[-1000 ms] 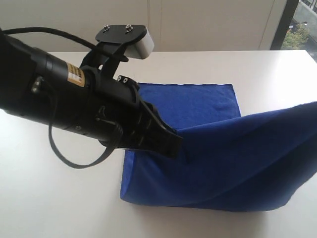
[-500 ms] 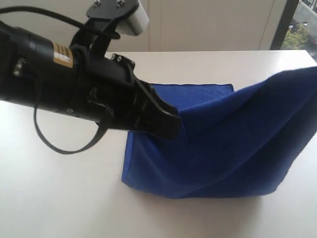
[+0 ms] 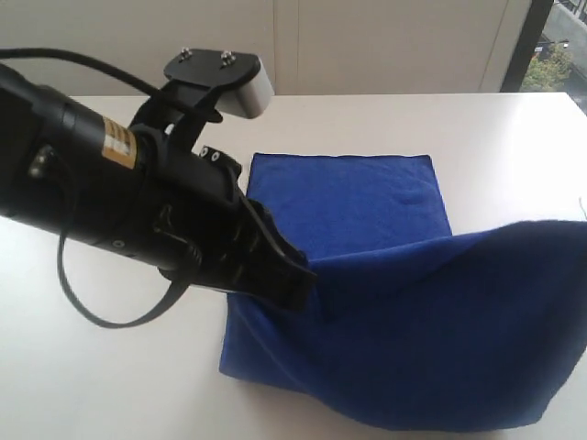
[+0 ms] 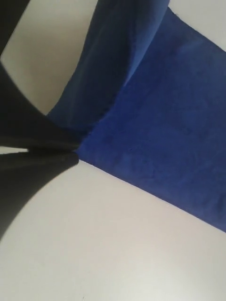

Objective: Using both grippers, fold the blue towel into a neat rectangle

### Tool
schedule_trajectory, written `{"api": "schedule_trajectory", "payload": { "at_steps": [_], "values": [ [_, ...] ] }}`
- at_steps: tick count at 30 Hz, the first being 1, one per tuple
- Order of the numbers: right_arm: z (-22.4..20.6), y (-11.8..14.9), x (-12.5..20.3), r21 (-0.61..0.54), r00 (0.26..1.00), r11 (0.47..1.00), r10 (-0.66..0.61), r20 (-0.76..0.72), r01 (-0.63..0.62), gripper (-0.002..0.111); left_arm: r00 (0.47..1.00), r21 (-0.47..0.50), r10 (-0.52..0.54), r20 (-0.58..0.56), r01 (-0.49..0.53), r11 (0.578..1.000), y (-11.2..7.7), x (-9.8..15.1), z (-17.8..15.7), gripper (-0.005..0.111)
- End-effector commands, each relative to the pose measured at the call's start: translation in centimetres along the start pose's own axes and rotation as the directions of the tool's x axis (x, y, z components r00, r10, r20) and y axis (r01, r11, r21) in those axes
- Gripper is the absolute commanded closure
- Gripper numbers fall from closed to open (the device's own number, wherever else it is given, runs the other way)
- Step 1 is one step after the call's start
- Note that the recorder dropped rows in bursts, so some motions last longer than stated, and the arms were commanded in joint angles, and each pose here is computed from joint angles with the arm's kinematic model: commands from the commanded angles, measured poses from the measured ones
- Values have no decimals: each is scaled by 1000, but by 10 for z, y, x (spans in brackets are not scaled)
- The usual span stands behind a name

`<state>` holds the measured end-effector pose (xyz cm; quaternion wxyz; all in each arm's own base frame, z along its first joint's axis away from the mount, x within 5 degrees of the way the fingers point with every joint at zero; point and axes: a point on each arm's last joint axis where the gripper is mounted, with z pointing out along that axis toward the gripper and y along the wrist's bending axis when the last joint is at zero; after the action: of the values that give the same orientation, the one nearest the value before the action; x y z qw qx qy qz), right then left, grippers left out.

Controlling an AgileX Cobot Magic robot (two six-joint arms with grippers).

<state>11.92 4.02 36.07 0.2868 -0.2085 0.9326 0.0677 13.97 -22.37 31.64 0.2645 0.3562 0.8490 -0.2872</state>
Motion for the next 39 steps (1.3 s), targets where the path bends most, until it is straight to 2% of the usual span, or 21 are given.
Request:
{"api": "schedule_trajectory", "payload": {
  "at_steps": [1, 9, 15, 22, 26, 30, 33, 36, 39],
  "values": [
    [8, -2, -3, 11, 999, 1000, -4, 37, 4, 108, 999, -6, -34, 7, 34, 999, 4, 3, 6, 107],
    [22, -5, -5, 29, 999, 1000, -4, 51, 2, 108, 989, -28, -6, 148, 10, 1000, 6, -10, 6, 107],
    [45, -12, -19, 47, 999, 999, 4, 47, -6, 108, 967, -54, 34, 254, -21, 998, 8, -19, 5, 107],
    [66, -20, -30, 87, 1000, 996, 13, 29, -15, 108, 960, -85, 55, 276, -32, 996, 15, -24, 26, 107],
    [71, -27, -33, 151, 999, 988, 10, 36, -16, 108, 955, -121, 37, 295, -2, 993, 30, -28, 36, 107],
    [73, -29, -39, 159, 996, 987, 1, 86, -14, 108, 930, -146, 14, 368, 43, 988, 43, -37, 32, 107],
    [81, -30, -45, 161, 994, 987, -3, 106, -14, 108, 931, -157, 4, 365, 57, 986, 48, -36, 34, 107],
    [96, -33, -51, 159, 995, 987, -4, 102, -12, 108, 933, -167, -5, 360, 70, 983, 54, -36, 51, 107],
    [108, -35, -55, 158, 995, 987, -5, 100, -11, 108, 909, -163, -47, 414, 124, 979, 61, -39, 68, 107]
  ]
}}
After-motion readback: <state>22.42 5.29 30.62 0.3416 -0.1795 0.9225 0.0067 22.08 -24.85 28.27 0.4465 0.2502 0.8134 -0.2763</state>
